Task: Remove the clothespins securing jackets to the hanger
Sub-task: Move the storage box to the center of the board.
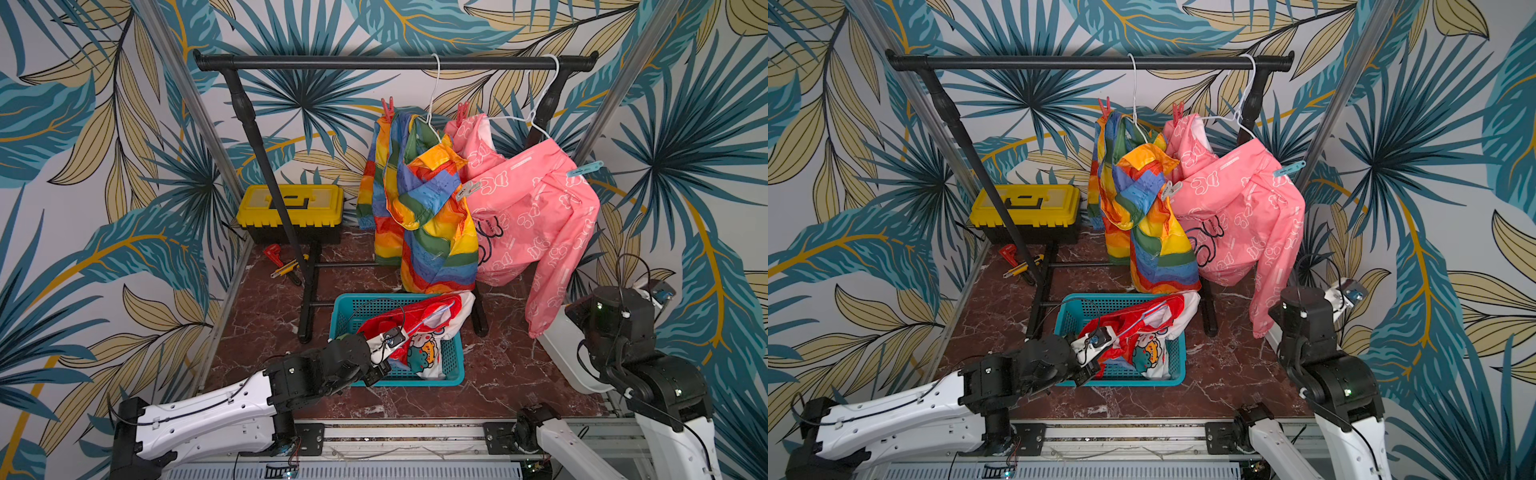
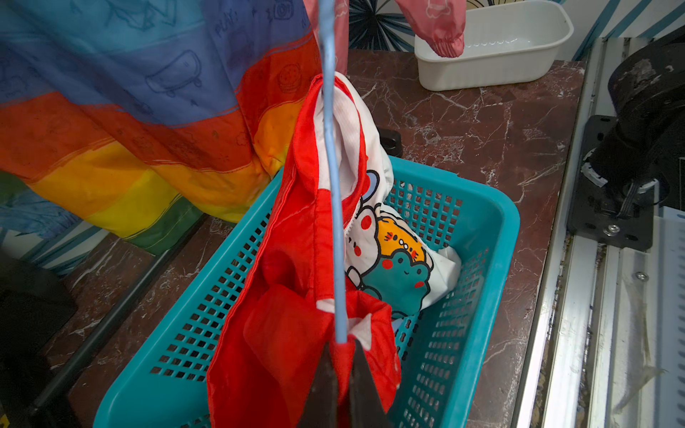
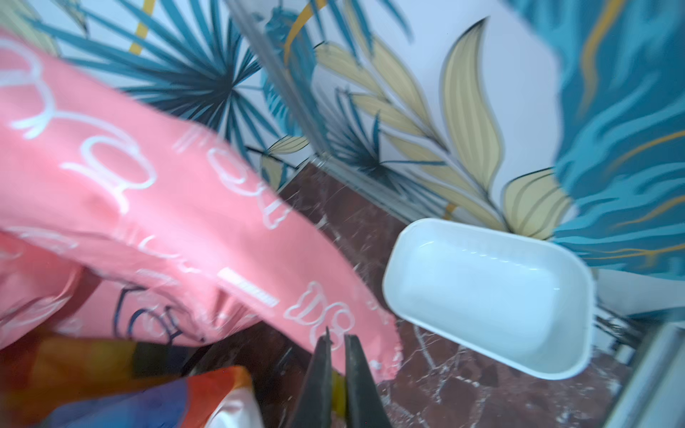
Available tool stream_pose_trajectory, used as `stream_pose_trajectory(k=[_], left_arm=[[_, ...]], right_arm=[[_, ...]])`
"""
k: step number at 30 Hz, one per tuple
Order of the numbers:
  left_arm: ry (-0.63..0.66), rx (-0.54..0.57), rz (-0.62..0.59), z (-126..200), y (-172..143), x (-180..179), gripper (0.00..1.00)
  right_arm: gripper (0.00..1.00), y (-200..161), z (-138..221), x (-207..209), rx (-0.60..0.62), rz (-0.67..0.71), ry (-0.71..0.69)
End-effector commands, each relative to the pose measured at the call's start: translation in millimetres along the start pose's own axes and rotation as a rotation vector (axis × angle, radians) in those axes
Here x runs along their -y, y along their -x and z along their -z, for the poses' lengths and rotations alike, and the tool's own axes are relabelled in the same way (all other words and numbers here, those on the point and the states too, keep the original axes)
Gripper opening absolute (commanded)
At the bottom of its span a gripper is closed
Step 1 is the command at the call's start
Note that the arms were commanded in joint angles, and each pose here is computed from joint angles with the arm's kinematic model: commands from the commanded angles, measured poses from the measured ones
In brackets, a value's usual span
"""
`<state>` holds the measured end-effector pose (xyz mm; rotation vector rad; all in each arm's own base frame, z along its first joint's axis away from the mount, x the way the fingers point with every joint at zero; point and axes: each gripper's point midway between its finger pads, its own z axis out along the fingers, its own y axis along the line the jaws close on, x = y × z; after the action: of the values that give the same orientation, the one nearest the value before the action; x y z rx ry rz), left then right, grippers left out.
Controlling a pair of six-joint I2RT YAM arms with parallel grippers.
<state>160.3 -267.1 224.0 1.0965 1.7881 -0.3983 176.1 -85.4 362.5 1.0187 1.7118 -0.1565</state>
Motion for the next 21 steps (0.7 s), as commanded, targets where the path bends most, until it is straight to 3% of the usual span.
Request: stream_pose_trajectory(k=[1,4,13,21], left_arm=[[0.019,0.043,0.039,8.9,17.4,-7.6,0.00],[0.009,0.056,0.048,11.9,19.7,-6.7,0.00],[0.001,0.078,0.057,18.5,19.8,-6.7,0.00],[0.014,0.089,0.055,22.0,21.3,-9.9,0.00]], right_arm=[[0.00,7.0,-9.4,34.6,0.116,0.053,-0.224],[0.00,0.8,-30.4,38.6,0.116,0.061,-0.319],[0.00,-74.5,-145.2,82.2,-0.207,-0.160,-0.435],[0.00,-153.0,-190.3,87.4,-0.458,-0.190,-0.455]])
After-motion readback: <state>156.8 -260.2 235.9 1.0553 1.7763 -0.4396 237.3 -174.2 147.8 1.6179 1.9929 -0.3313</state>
